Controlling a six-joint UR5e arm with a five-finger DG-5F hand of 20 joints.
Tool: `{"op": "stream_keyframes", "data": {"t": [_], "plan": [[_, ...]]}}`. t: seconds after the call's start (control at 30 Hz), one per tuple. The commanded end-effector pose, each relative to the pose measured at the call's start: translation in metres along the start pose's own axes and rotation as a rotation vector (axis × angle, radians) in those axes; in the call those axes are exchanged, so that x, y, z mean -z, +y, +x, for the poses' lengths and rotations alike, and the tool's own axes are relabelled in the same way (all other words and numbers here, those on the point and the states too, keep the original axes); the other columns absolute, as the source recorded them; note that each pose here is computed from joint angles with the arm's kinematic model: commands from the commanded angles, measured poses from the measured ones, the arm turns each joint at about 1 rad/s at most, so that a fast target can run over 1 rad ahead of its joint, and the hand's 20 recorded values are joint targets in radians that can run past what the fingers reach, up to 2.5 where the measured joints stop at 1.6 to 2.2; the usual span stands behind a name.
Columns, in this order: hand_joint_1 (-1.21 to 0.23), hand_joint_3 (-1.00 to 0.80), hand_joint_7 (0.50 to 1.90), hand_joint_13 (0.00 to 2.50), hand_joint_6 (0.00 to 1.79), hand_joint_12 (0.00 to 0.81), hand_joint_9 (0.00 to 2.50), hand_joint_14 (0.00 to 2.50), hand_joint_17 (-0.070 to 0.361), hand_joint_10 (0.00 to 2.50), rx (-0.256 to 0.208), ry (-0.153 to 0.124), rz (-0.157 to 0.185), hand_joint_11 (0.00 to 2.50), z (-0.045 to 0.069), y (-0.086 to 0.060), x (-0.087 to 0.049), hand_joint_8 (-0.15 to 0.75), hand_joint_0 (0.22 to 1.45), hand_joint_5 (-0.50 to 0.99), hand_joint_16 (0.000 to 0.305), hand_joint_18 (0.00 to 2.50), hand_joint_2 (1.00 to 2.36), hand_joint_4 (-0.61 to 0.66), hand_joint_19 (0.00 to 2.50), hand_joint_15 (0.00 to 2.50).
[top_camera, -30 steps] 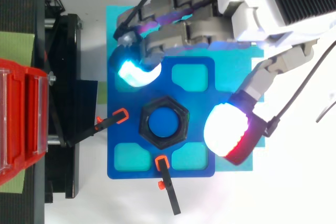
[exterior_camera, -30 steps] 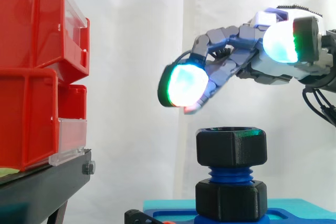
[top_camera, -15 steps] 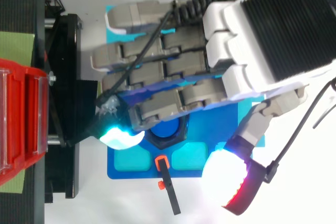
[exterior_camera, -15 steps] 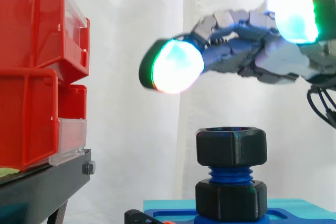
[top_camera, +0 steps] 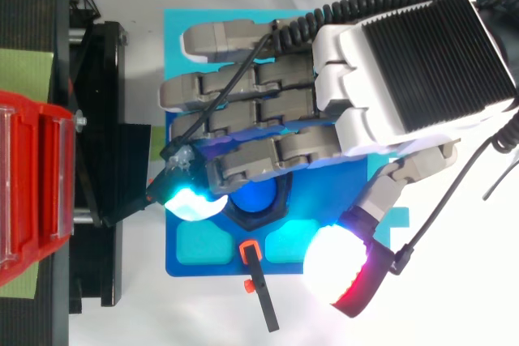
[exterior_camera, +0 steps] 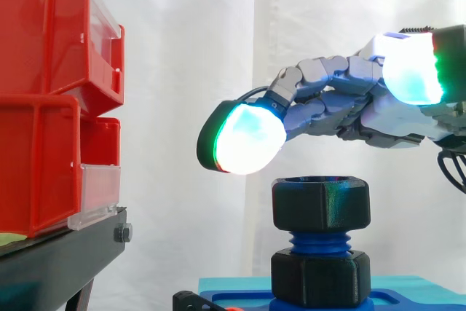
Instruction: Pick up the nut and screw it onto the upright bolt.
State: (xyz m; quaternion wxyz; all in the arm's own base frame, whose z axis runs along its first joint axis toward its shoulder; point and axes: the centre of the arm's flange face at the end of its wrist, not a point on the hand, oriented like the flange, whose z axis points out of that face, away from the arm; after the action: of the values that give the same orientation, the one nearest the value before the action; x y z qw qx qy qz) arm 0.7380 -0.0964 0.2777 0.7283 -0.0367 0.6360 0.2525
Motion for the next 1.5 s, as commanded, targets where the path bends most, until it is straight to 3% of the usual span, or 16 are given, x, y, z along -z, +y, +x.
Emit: {"op": "stream_keyframes", "data": {"t": [0.0,0.33,0.5,0.8,1.17,1.47], "plan": [[-0.09,-0.5,0.64,0.22,0.5,0.355,0.33,0.0,0.102,0.0,0.002,-0.004,0.002,0.0,-0.001,-0.002,0.001,0.242,0.46,-0.21,0.045,0.0,1.0,0.16,0.0,0.0],[-0.1,-0.5,0.72,0.22,0.5,0.355,0.33,0.0,0.103,0.0,0.01,-0.004,0.01,0.0,-0.002,-0.005,0.003,0.246,0.46,-0.2,0.046,0.0,1.0,0.18,0.0,0.0],[-0.09,-0.5,0.74,0.23,0.5,0.355,0.36,0.0,0.102,0.0,0.006,0.005,0.014,0.0,0.008,-0.006,0.009,0.256,0.46,-0.19,0.045,0.0,1.0,0.19,0.0,0.0],[-0.1,-0.5,0.79,0.27,0.5,0.33,0.4,0.0,0.083,0.0,0.008,-0.001,0.016,0.0,0.008,-0.009,0.01,0.269,0.47,-0.17,0.037,0.0,1.0,0.23,0.0,0.0],[-0.12,-0.5,1.03,0.32,0.5,0.263,0.48,0.0,0.057,0.0,0.01,-0.001,0.021,0.0,0.006,-0.011,0.012,0.293,0.48,-0.13,0.025,0.0,1.0,0.3,0.0,0.0],[-0.14,-0.5,1.27,0.36,0.5,0.252,0.54,0.0,0.052,0.0,0.012,-0.005,0.024,0.0,0.004,-0.015,0.015,0.296,0.49,-0.1,0.023,0.05,1.0,0.27,0.0,0.0]]}}
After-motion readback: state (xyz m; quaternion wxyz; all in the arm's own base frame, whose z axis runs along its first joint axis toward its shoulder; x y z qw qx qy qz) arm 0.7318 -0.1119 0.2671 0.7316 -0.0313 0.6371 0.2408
